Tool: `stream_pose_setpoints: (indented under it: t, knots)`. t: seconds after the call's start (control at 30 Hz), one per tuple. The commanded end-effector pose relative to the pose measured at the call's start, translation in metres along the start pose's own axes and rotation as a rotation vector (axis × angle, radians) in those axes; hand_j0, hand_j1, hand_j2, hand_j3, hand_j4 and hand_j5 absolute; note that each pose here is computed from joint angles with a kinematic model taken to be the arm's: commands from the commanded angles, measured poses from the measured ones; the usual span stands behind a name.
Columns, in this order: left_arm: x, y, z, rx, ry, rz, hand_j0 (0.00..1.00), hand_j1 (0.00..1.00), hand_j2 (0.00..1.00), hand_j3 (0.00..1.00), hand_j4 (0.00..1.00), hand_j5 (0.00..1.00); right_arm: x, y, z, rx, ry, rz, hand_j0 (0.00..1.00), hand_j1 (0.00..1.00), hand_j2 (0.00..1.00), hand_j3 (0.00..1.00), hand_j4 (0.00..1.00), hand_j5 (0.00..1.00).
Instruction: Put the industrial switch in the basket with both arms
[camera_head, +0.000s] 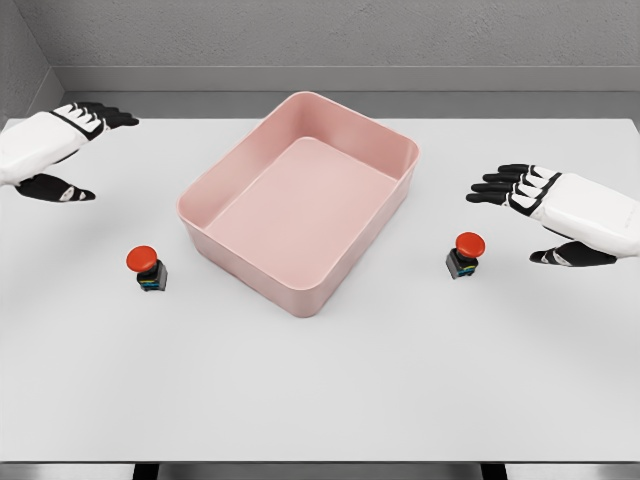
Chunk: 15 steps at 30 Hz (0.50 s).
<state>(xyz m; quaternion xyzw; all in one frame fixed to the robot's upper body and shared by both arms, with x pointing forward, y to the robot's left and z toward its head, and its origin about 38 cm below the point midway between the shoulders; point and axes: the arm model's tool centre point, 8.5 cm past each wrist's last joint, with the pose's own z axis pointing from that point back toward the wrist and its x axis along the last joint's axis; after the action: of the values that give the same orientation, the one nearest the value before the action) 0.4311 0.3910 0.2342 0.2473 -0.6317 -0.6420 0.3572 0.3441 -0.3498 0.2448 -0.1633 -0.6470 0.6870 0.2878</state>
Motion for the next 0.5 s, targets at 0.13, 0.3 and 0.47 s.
stream_pose_setpoints:
  t: [0.13,0.3,0.47]
  knots:
    - [0.015,0.001,0.006,-0.026,-0.038,-0.037,1.0,1.0,1.0,1.0,1.0,1.0,-0.001,-0.004,0.001,-0.023,0.001,-0.009,1.0,1.0,1.0,1.0,1.0,1.0]
    - [0.017,0.001,0.042,-0.204,-0.029,-0.129,1.0,1.0,1.0,1.0,1.0,1.0,-0.001,-0.008,-0.002,0.019,-0.003,0.014,1.0,1.0,1.0,1.0,1.0,1.0]
    - [0.033,-0.004,0.047,-0.288,-0.071,-0.193,1.0,1.0,1.0,1.0,1.0,1.0,0.009,0.013,-0.058,0.247,-0.041,-0.012,1.0,1.0,1.0,1.0,1.0,1.0]
